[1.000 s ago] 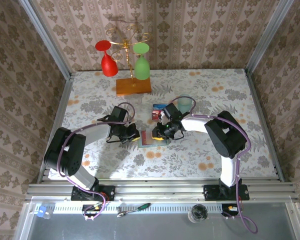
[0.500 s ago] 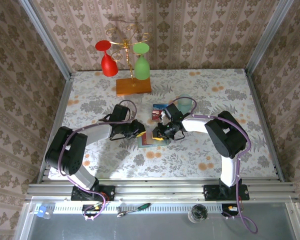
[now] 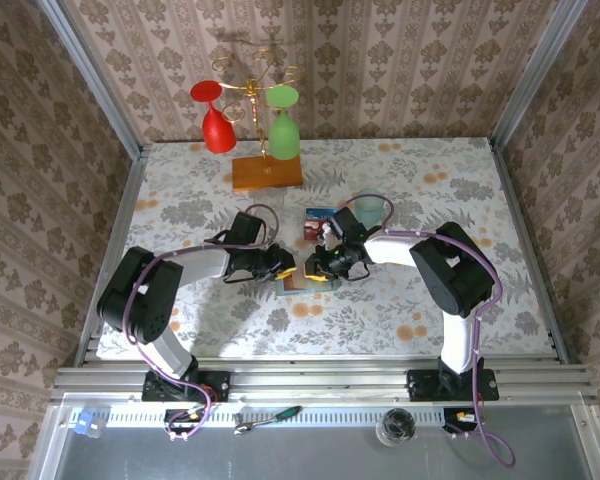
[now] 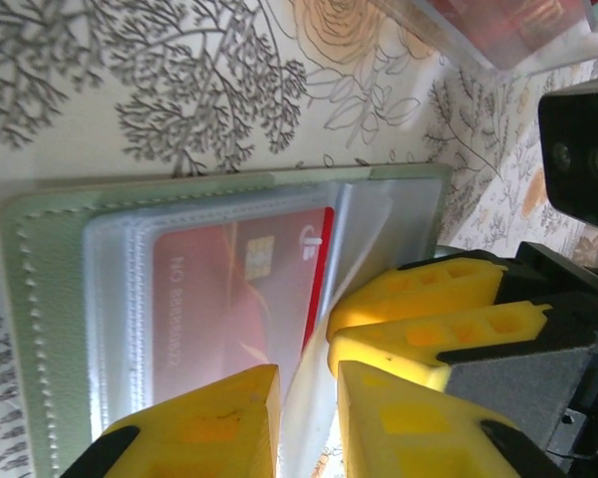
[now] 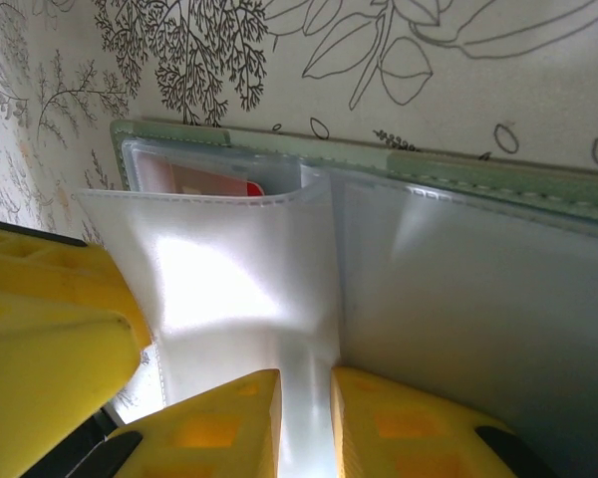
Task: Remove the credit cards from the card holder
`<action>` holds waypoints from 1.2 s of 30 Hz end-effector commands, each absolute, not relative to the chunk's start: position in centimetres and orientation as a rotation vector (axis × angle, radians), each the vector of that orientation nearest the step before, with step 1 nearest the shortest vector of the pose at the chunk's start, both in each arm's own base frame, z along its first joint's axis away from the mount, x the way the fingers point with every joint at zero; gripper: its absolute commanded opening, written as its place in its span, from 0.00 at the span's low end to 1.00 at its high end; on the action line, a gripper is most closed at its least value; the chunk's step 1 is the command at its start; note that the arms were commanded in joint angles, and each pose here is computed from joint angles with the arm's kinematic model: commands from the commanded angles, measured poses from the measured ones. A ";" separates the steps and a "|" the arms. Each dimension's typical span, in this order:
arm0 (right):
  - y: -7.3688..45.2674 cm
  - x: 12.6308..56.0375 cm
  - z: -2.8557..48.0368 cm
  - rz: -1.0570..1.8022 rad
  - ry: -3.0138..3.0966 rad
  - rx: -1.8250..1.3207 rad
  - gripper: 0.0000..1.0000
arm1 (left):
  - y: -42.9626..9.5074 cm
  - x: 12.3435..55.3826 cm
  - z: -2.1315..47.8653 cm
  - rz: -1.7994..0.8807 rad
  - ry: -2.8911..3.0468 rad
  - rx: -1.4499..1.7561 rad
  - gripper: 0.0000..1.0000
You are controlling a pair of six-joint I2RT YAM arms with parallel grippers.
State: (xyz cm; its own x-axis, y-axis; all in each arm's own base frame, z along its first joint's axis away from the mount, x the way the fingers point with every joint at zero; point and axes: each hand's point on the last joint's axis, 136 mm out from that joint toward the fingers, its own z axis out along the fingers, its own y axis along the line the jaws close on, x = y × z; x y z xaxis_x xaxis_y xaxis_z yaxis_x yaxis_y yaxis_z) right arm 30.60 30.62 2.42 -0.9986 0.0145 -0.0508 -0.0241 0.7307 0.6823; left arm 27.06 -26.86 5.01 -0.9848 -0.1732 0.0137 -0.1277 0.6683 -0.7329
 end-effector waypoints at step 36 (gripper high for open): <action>25.6 31.5 9.8 1.068 2.696 0.059 0.23 | -32.9 27.5 6.2 -1.373 2.830 -0.135 0.23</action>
State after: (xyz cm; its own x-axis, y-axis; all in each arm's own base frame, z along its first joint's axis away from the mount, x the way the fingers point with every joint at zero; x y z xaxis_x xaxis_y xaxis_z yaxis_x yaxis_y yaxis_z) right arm 32.06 26.69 9.68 -0.9721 0.1219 -0.2003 -0.0549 0.7123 0.6997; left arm 27.31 -31.68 5.33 -0.9944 -0.1005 0.0318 -0.0892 0.6406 -0.7627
